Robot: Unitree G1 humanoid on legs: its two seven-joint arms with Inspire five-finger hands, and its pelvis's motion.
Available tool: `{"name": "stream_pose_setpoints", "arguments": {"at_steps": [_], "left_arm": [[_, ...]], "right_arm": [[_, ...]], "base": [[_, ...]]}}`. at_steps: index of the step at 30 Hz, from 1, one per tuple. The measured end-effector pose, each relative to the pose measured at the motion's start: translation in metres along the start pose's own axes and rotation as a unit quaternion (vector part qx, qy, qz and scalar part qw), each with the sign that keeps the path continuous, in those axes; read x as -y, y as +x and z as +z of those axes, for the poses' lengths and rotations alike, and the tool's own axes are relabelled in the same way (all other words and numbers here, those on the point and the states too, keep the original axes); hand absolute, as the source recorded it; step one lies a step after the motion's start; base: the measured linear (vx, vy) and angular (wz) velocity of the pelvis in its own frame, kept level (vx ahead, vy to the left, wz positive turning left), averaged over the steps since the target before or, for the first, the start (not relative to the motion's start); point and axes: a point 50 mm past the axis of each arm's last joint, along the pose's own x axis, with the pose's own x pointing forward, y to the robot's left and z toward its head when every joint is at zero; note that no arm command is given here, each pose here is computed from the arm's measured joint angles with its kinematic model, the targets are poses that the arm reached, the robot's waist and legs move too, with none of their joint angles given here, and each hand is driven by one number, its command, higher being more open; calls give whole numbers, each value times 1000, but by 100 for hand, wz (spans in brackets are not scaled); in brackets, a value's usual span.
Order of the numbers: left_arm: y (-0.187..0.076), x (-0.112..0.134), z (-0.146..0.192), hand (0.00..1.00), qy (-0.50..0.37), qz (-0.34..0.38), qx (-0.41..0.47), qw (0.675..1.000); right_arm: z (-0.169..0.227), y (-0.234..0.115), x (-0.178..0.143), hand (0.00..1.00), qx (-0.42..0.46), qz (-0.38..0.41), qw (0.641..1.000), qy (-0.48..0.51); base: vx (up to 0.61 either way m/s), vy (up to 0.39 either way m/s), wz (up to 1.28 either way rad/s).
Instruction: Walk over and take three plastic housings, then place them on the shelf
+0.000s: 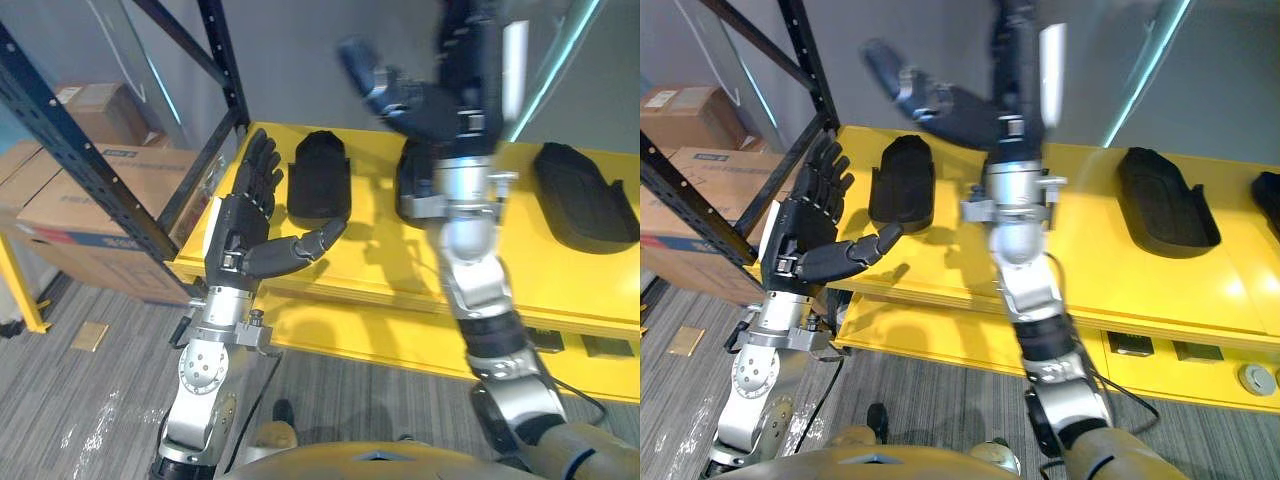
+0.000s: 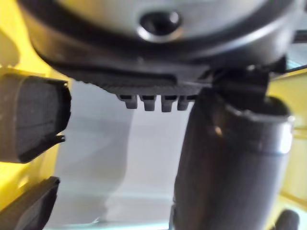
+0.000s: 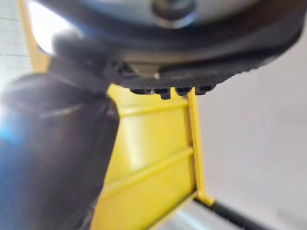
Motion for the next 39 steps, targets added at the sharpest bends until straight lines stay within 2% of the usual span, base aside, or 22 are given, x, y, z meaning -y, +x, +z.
{"name": "stream_pose_setpoints", "arguments": {"at_steps": [1, 4, 6, 8, 10, 15, 17, 20, 23, 27, 32, 35, 39], "left_arm": [[-1, 0, -4, 100, 1, 1, -12, 1000], [-3, -3, -8, 100, 3, 15, -25, 1000], [-3, -3, -8, 100, 2, 21, -26, 999], [-3, -4, -8, 100, 6, 33, -27, 999], [-3, -5, -11, 100, 6, 48, -38, 998], [-2, -6, -12, 100, -1, 82, -40, 996], [-3, -5, -12, 100, -5, 95, -41, 995], [0, -6, -11, 100, -5, 108, -36, 993], [6, -8, -15, 100, -2, 127, -35, 991], [16, -7, -12, 100, -1, 135, -20, 991], [32, 1, -8, 100, 43, 104, 5, 994], [39, 2, -9, 100, 55, 89, 6, 994], [43, 5, -7, 100, 56, 81, 13, 995]], "right_arm": [[4, -11, 27, 100, -7, -33, 999, -41], [7, -46, 82, 100, -59, -112, 983, -131], [9, -68, 103, 100, -99, -148, 971, -161], [13, -105, 124, 100, -162, -200, 950, -179], [14, -135, 132, 100, -222, -229, 928, -191], [16, -204, 132, 100, -348, -274, 864, -239], [6, -242, 132, 100, -429, -248, 822, -282], [-10, -288, 128, 100, -524, -229, 770, -283], [-20, -352, 119, 100, -642, -203, 685, -278], [-24, -385, 109, 100, -701, -207, 636, -249], [-29, -416, 102, 100, -761, -245, 573, -179], [-33, -422, 98, 100, -778, -249, 557, -147], [-44, -417, 92, 100, -777, -243, 567, -123]], "base": [[27, 14, -38], [38, 21, -46], [63, 15, -45], [96, 1, -55], [46, -21, -49], [8, -23, -29], [-18, -11, -15], [0, 0, 0], [6, 1, 13], [-4, -14, 10], [-2, -16, 12], [7, 3, 11], [26, 0, 2]]}}
